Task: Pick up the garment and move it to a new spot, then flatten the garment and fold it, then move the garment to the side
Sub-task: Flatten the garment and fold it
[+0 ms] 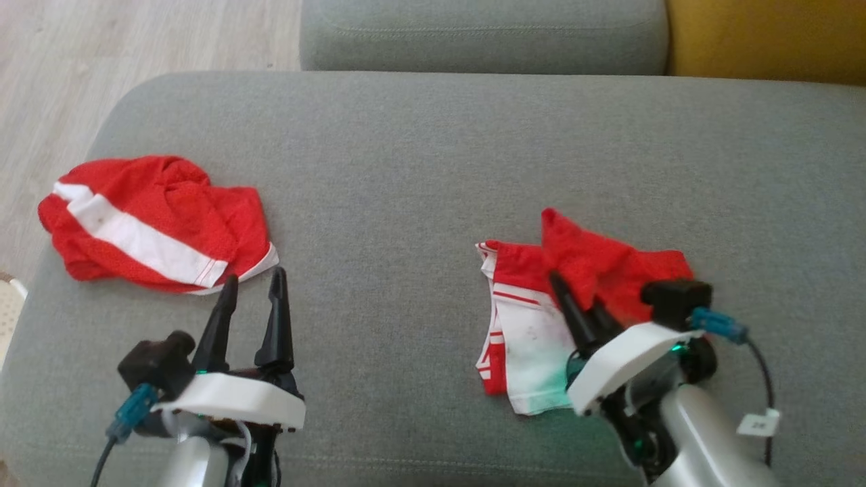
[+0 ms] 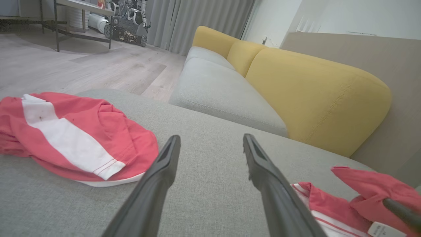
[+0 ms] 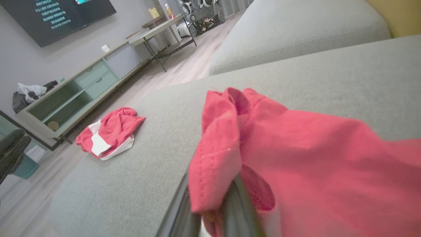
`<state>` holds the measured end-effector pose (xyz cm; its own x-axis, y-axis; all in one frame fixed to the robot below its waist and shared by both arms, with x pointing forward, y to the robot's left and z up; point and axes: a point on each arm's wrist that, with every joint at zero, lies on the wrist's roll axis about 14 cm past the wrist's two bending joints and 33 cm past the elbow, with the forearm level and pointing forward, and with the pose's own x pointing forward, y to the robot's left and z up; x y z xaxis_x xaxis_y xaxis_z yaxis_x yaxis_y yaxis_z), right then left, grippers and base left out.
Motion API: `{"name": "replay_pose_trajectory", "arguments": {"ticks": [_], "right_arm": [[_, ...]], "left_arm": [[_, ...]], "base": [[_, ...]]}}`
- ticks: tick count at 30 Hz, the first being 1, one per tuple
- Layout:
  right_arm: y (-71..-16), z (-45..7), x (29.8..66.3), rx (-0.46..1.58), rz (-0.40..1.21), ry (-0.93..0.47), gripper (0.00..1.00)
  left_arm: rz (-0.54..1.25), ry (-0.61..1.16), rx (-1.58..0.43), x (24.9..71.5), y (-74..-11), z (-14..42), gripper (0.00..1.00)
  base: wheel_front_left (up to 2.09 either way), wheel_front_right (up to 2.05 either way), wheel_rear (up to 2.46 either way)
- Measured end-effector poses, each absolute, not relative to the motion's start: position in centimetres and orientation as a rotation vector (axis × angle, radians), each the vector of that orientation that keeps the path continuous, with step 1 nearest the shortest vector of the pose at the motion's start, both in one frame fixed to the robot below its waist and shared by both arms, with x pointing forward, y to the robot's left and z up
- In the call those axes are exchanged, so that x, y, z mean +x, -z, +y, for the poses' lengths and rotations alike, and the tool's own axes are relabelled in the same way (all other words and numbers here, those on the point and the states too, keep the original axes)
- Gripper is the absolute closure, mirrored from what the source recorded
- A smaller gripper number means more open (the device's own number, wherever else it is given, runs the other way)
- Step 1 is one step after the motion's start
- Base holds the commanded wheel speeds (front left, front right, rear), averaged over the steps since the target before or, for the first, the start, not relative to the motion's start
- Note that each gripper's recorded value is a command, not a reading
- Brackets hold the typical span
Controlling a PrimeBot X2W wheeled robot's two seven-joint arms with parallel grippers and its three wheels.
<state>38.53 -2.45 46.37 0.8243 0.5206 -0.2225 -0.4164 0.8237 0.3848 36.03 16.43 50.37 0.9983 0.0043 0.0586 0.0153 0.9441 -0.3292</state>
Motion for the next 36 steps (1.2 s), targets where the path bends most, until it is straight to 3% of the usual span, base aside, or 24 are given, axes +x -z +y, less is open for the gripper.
{"name": "replay_pose_trajectory", "arguments": {"ticks": [2,3,4,12,16,24,29,36], "right_arm": [[-45.4,-1.6,38.0,0.322,0.365,-0.534,1.00],[-44.8,-1.2,37.7,0.315,0.385,-0.546,0.93],[-44.8,-1.2,37.7,0.315,0.385,-0.546,0.00],[-42.7,2.1,35.0,0.303,0.484,-0.657,0.00],[-43.3,1.8,35.6,0.311,0.464,-0.645,0.00],[-48.2,-8.5,42.6,0.224,0.225,-0.355,0.00],[-50.3,-14.8,43.8,0.076,0.099,-0.227,0.00],[-51.4,-19.2,42.9,0.017,-0.014,-0.122,0.00]], "left_arm": [[-0.049,0.002,-0.336,36.0,-50.1,16.5,0.00],[-0.045,-0.001,-0.335,35.9,-49.9,16.5,0.00],[-0.045,-0.001,-0.335,35.9,-49.9,16.5,0.00],[-0.024,-0.025,-0.342,35.9,-49.2,17.0,0.00],[-0.021,-0.016,-0.342,36.0,-49.1,16.7,0.00],[-0.027,0.020,-0.344,36.7,-49.5,15.6,0.00],[-0.052,0.047,-0.348,37.3,-50.4,14.9,0.00],[-0.089,0.083,-0.353,38.0,-51.8,14.0,0.00]], "base": [[0.00,0.00,0.00],[0.00,0.00,0.00],[0.00,0.00,0.00],[0.00,0.00,0.00],[0.00,0.00,0.00],[0.00,0.00,0.00],[0.00,0.00,0.00],[0.00,0.00,0.00]]}}
